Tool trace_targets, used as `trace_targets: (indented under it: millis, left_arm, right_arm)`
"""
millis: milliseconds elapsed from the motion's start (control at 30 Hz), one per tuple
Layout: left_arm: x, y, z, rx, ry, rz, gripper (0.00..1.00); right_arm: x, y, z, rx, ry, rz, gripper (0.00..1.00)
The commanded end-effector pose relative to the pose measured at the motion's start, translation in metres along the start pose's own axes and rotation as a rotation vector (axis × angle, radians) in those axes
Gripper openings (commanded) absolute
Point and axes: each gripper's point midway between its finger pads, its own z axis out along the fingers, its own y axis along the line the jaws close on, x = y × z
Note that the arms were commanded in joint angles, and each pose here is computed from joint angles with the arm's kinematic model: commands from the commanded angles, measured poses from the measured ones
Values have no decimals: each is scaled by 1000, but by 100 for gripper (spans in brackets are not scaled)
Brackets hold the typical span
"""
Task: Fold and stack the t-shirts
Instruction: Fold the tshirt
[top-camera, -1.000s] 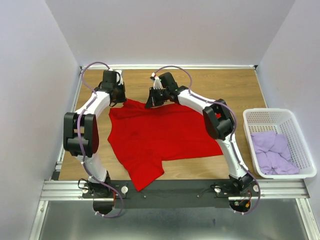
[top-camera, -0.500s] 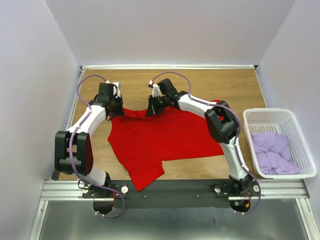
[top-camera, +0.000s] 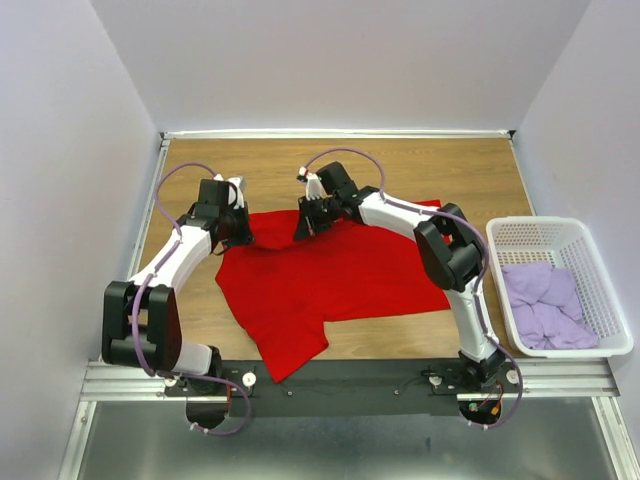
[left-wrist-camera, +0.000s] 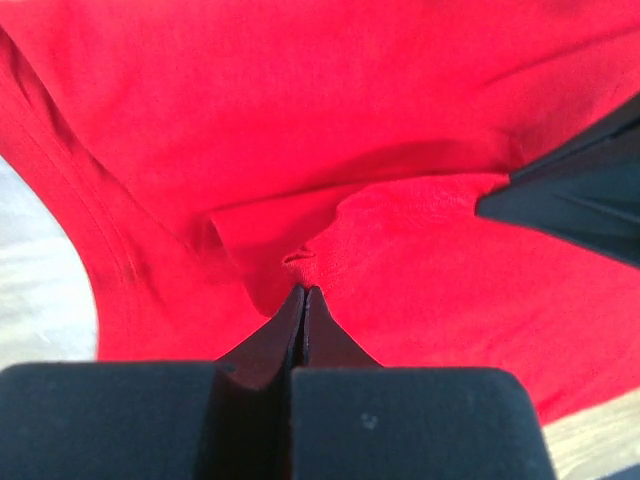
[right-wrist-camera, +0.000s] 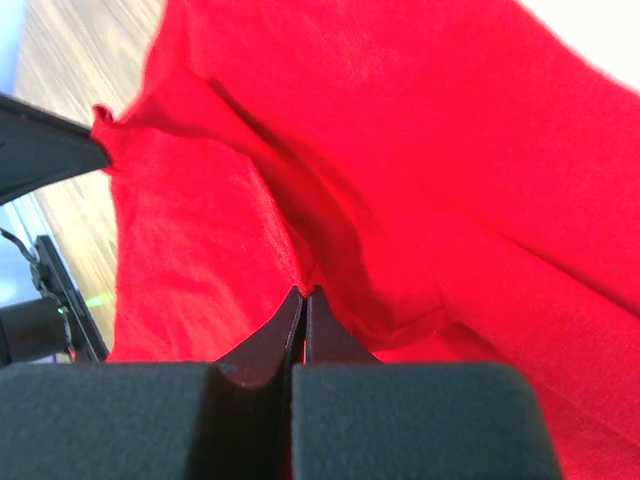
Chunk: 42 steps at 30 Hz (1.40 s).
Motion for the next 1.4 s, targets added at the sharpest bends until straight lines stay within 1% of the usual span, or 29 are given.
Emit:
trace_targets:
  millis: [0, 200, 333, 433, 467, 567, 633, 767, 967, 1000, 1100, 1200, 1267, 1367]
  left_arm:
    - [35, -6, -6, 41, 88, -32, 0]
    - [61, -4, -4, 49, 154, -53, 0]
    - [63, -8, -11, 59, 154, -58, 0]
    - [67, -9, -15, 63, 173, -60, 0]
    - [67, -11, -16, 67, 177, -60, 0]
    - [70, -17, -20, 90, 187, -58, 0]
    - [76, -20, -23, 100, 201, -55, 1]
    - [98, -28, -29, 138, 258, -63, 7]
    - [116, -42, -43, 208, 285, -75, 13]
    - [121, -40, -44, 204, 292, -79, 18]
    - [125, -35, -47, 178, 287, -74, 25]
    - [113, -34, -48, 149, 257, -83, 30]
    - [100, -37, -48, 151, 215, -88, 33]
    - [67, -31, -46, 90, 113, -92, 36]
  right_arm:
    - [13, 8, -6, -15, 32, -12, 6]
    - [33, 3, -5, -9, 71, 11, 8]
    - [40, 1, -9, 0, 81, 9, 9]
    - [41, 0, -11, 8, 78, -4, 19]
    - [41, 0, -11, 7, 80, -5, 26]
    - [42, 1, -13, 5, 81, -9, 36]
    - [41, 4, -16, 2, 80, -13, 39]
    - [41, 10, -25, -4, 74, -29, 44]
    - [54, 14, -37, -15, 108, -50, 47]
    - [55, 16, -40, -18, 110, -54, 47]
    - [60, 17, -45, -13, 121, -63, 51]
    - [51, 22, -51, -8, 108, -83, 55]
    - [46, 22, -52, 2, 100, -93, 56]
    - [42, 22, -50, 12, 97, -106, 56]
